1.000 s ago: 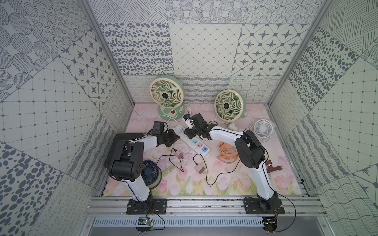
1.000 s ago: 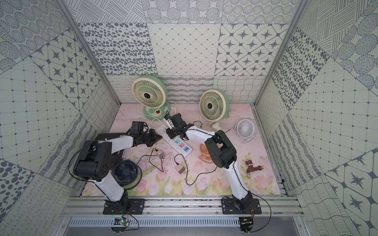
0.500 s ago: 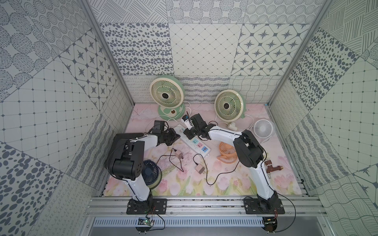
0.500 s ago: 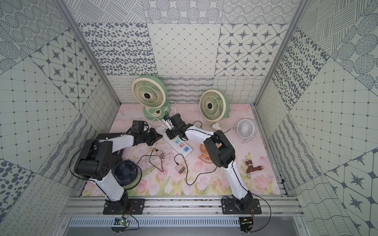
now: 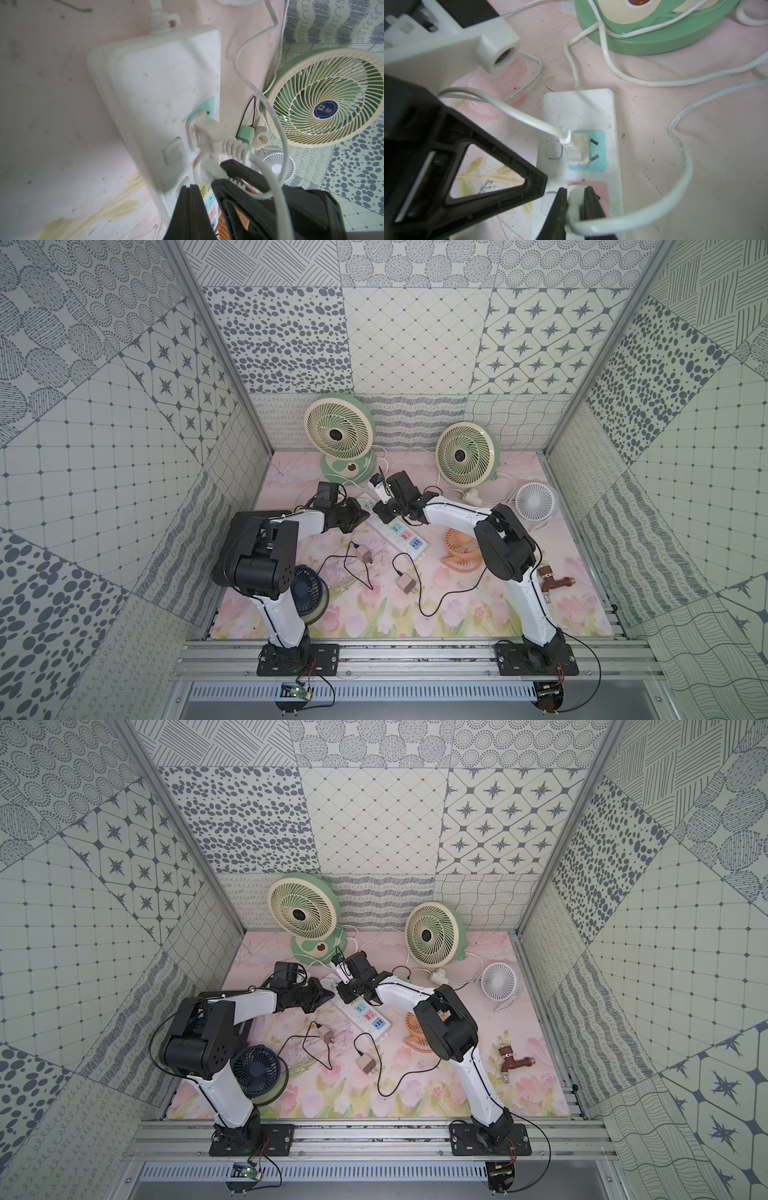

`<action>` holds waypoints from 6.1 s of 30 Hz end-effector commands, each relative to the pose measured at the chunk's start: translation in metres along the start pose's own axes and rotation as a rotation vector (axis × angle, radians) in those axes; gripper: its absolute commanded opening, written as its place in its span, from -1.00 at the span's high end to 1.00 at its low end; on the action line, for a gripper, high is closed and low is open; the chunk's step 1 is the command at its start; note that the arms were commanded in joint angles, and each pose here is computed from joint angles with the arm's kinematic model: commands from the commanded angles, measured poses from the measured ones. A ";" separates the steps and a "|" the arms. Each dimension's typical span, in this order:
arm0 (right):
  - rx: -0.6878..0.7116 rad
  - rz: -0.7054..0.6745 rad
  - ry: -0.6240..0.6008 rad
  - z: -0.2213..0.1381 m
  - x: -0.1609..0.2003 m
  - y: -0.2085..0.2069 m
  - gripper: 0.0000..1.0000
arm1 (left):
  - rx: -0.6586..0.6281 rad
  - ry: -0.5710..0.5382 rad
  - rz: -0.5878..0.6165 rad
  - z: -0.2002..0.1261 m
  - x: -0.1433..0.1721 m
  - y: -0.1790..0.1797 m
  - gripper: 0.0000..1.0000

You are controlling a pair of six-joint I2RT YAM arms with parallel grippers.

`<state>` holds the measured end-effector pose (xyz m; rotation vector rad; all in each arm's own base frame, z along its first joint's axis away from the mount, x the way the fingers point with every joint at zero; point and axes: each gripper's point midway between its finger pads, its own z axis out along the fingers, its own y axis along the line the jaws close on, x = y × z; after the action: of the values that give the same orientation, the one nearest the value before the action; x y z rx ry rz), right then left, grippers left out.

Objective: Unplug the desk fan from the power strip
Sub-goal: Remove the plug from the socket.

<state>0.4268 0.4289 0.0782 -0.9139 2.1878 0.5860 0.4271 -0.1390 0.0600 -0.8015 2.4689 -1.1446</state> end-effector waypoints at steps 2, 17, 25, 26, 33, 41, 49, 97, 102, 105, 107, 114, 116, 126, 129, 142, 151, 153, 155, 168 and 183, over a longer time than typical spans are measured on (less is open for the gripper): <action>0.007 -0.011 -0.002 0.000 0.003 -0.002 0.99 | 0.012 0.016 0.009 0.011 -0.002 -0.005 1.00; 0.057 -0.111 -0.019 -0.012 -0.005 0.015 1.00 | -0.047 0.027 -0.010 0.019 0.006 0.016 1.00; 0.004 0.011 -0.066 -0.020 -0.015 0.005 1.00 | -0.066 0.026 -0.008 0.015 0.010 0.023 1.00; 0.005 -0.013 -0.066 -0.019 -0.015 0.011 1.00 | -0.067 0.025 -0.009 0.015 0.011 0.023 1.00; 0.025 -0.056 -0.069 -0.020 -0.015 0.016 1.00 | -0.079 0.022 -0.008 0.013 0.011 0.025 1.00; -0.006 -0.024 -0.099 -0.022 -0.019 0.019 1.00 | -0.087 0.024 -0.009 0.013 0.013 0.029 1.00; -0.035 0.074 -0.109 -0.028 -0.023 0.004 1.00 | -0.092 0.026 -0.008 0.013 0.014 0.031 1.00; -0.028 0.082 -0.106 -0.034 -0.026 0.007 1.00 | -0.091 0.032 -0.027 0.014 0.013 0.041 1.00; 0.061 -0.078 -0.073 -0.025 -0.014 0.025 1.00 | -0.100 0.029 -0.031 0.012 0.012 0.041 1.00; 0.079 -0.130 -0.062 -0.024 -0.010 0.032 1.00 | -0.106 0.031 -0.034 0.010 0.013 0.040 1.00; 0.057 -0.093 -0.057 -0.025 -0.007 0.029 1.00 | -0.110 0.031 -0.032 0.009 0.013 0.039 1.00; -0.018 0.015 -0.087 -0.030 -0.018 0.026 1.00 | -0.126 0.026 -0.020 0.003 0.017 0.041 1.00; 0.021 -0.054 -0.092 -0.031 -0.019 0.037 1.00 | -0.128 0.029 -0.020 0.002 0.018 0.042 1.00; -0.021 0.108 -0.108 -0.040 -0.015 0.010 1.00 | -0.122 0.039 -0.020 0.007 0.018 0.046 1.00; 0.049 -0.017 -0.085 -0.036 -0.010 0.022 1.00 | -0.120 0.046 -0.029 0.012 0.018 0.048 1.00; 0.039 0.001 -0.098 -0.037 -0.012 0.020 1.00 | -0.107 0.048 -0.035 0.016 0.017 0.047 1.00; 0.010 0.074 -0.117 -0.039 -0.014 0.014 1.00 | -0.091 0.053 -0.034 0.020 0.016 0.047 1.00; 0.037 0.012 -0.118 -0.040 -0.015 0.019 1.00 | -0.092 0.054 -0.034 0.021 0.016 0.048 1.00; 0.081 -0.104 -0.105 -0.038 -0.013 0.035 1.00 | -0.091 0.055 -0.035 0.022 0.016 0.049 1.00; 0.080 -0.127 -0.115 -0.038 -0.016 0.050 1.00 | -0.094 0.058 -0.038 0.023 0.017 0.052 1.00; 0.074 -0.174 -0.107 -0.036 -0.014 0.065 1.00 | -0.089 0.056 -0.036 0.022 0.015 0.050 1.00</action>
<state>0.3975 0.4221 0.0863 -0.8957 2.1145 0.3979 0.4288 -0.1556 0.0486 -0.6693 2.4423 -1.2817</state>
